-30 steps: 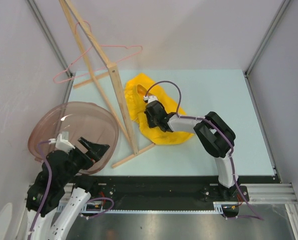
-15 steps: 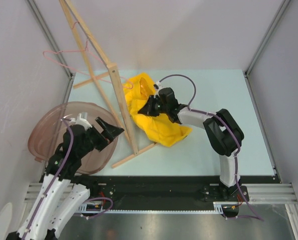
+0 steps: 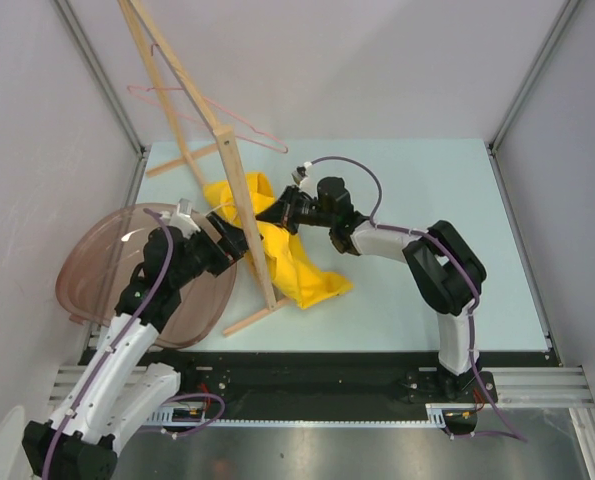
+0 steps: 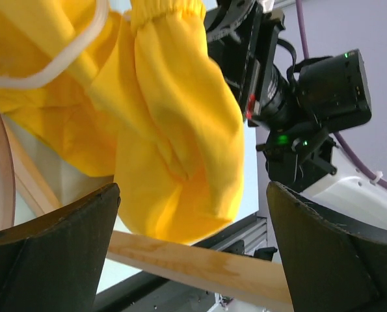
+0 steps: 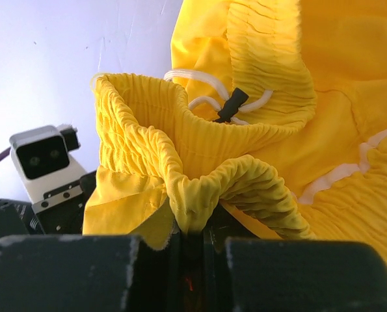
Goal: Remove the shorts from the hanger
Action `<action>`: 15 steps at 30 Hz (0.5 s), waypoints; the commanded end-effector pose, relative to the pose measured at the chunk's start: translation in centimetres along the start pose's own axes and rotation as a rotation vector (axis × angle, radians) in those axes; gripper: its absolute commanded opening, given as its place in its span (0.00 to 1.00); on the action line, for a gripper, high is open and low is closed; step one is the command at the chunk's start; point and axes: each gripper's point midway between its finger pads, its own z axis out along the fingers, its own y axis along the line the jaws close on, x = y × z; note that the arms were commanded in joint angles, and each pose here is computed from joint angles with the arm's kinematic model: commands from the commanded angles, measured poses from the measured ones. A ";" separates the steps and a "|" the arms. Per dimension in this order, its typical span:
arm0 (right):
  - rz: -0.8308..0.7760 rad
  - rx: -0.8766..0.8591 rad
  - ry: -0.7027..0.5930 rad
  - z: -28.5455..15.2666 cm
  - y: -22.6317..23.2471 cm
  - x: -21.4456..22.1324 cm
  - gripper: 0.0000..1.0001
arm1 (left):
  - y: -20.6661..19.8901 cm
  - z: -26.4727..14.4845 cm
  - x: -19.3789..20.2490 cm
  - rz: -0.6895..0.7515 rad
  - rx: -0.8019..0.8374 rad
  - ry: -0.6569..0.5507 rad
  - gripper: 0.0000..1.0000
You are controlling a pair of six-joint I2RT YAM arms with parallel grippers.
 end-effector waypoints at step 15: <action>-0.025 -0.179 0.048 -2.3 7.4 2.2 0.00 | -0.7 2.9 -3.1 -0.051 0.089 -0.072 0.65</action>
